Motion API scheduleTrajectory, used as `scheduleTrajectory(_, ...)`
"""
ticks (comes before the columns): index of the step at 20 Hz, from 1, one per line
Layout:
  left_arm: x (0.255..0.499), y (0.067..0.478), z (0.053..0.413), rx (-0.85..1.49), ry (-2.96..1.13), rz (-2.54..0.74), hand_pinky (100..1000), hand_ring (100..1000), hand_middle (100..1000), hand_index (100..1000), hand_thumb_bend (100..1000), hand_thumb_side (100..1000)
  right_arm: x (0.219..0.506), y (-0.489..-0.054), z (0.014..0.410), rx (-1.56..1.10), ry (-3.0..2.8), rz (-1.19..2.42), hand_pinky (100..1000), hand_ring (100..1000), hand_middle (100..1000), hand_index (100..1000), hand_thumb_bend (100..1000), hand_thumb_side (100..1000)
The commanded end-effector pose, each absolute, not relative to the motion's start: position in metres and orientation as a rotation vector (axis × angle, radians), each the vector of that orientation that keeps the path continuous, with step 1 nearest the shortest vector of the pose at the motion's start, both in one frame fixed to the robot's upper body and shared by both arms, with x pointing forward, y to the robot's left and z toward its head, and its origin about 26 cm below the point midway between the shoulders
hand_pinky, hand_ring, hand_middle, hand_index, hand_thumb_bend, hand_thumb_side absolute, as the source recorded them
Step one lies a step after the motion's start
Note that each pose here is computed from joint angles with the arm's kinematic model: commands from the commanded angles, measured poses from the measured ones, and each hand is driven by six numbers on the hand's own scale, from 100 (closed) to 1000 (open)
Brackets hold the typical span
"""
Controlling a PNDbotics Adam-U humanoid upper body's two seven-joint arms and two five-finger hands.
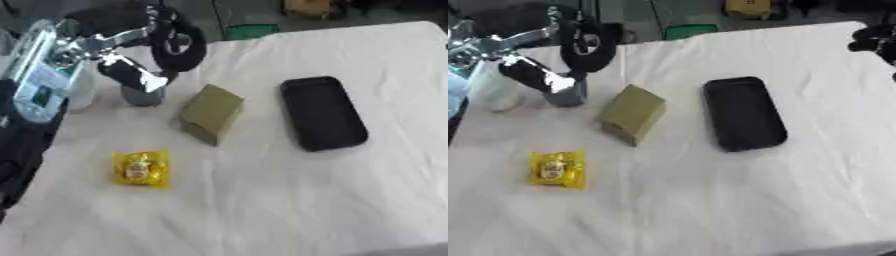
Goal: Pick up objects on the table and place them in the box.
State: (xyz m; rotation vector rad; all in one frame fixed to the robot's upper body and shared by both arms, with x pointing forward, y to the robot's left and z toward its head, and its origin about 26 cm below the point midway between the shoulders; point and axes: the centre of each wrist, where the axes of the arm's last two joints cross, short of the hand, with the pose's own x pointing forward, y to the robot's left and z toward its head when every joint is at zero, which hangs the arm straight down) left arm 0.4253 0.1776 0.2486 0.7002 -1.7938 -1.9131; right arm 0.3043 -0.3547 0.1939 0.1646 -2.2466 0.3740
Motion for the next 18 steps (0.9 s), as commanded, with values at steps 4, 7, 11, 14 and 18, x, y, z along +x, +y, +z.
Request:
scheduleTrajectory(4,0.446,0.139,0.237,0.739,-1.878,-1.896,943,909,823,449,100,215,0.306,-0.350,0.211,0.192,-2.285,0.437,686,675,811,883,100,765)
scheduleTrajectory(7,0.450,0.121,0.232,0.743,-1.944,-1.854,931,905,823,460,100,206,0.308,-0.346,0.214,0.214,-2.293,0.449,687,675,811,883,100,764)
scheduleTrajectory(11,0.452,0.107,0.226,0.754,-2.005,-1.821,926,899,821,469,100,191,0.309,-0.343,0.217,0.235,-2.302,0.458,687,676,811,883,100,763)
scheduleTrajectory(14,0.451,0.097,0.221,0.764,-2.047,-1.817,926,895,822,509,100,188,0.309,-0.340,0.220,0.247,-2.314,0.466,688,676,811,883,100,760)
scheduleTrajectory(18,0.447,0.081,0.207,0.763,-2.059,-1.879,928,892,821,539,100,193,0.308,-0.335,0.224,0.264,-2.333,0.479,689,677,812,883,100,757)
